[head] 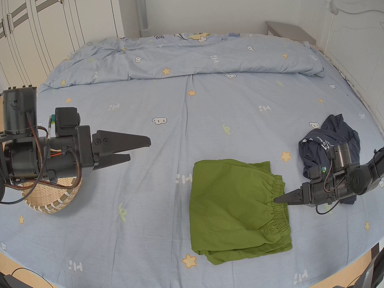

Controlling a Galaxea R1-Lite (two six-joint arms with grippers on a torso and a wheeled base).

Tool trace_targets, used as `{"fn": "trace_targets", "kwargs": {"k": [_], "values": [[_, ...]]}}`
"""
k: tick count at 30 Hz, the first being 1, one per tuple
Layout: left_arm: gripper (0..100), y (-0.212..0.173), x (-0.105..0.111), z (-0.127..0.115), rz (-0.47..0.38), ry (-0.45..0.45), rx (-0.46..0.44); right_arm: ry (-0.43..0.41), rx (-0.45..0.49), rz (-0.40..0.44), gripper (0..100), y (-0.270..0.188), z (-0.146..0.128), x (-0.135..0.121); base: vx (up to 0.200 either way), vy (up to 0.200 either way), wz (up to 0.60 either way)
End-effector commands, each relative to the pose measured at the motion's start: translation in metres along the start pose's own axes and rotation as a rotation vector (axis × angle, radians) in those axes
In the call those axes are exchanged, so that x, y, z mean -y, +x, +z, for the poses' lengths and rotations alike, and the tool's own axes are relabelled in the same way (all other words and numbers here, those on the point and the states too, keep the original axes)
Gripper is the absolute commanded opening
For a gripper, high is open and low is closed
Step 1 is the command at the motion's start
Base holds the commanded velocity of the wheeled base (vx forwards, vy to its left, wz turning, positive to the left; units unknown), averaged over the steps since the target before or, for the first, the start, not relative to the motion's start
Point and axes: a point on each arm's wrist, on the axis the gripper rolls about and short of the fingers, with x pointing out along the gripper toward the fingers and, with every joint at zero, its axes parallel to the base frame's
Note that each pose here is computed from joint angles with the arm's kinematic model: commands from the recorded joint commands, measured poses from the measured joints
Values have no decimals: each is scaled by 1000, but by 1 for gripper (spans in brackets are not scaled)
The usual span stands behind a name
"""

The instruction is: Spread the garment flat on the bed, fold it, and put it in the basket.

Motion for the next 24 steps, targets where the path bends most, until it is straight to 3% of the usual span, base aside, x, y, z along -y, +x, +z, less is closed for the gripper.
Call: {"fn": "trace_targets", "kwargs": {"k": [1, 5, 9, 14, 17, 24], "values": [[100, 37, -26, -11, 33, -59, -105, 7, 7, -3, 100, -6, -4, -2, 0, 0, 0], [100, 80, -53, -30, 29, -72, -165, 10, 85, -31, 100, -34, -4, -3, 0, 0, 0], [100, 111, -70, -42, 2, -50, -167, 13, 167, -50, 100, -63, -8, -6, 0, 0, 0], [100, 124, -80, -51, -12, -58, -178, 31, 220, -61, 100, -83, -16, -4, 0, 0, 0], [100, 147, -87, -89, 15, -91, -306, 44, 308, -110, 100, -107, -12, 6, 0, 0, 0], [100, 172, -101, -118, 155, -72, -318, 58, 380, -162, 100, -127, -5, 19, 0, 0, 0]]}}
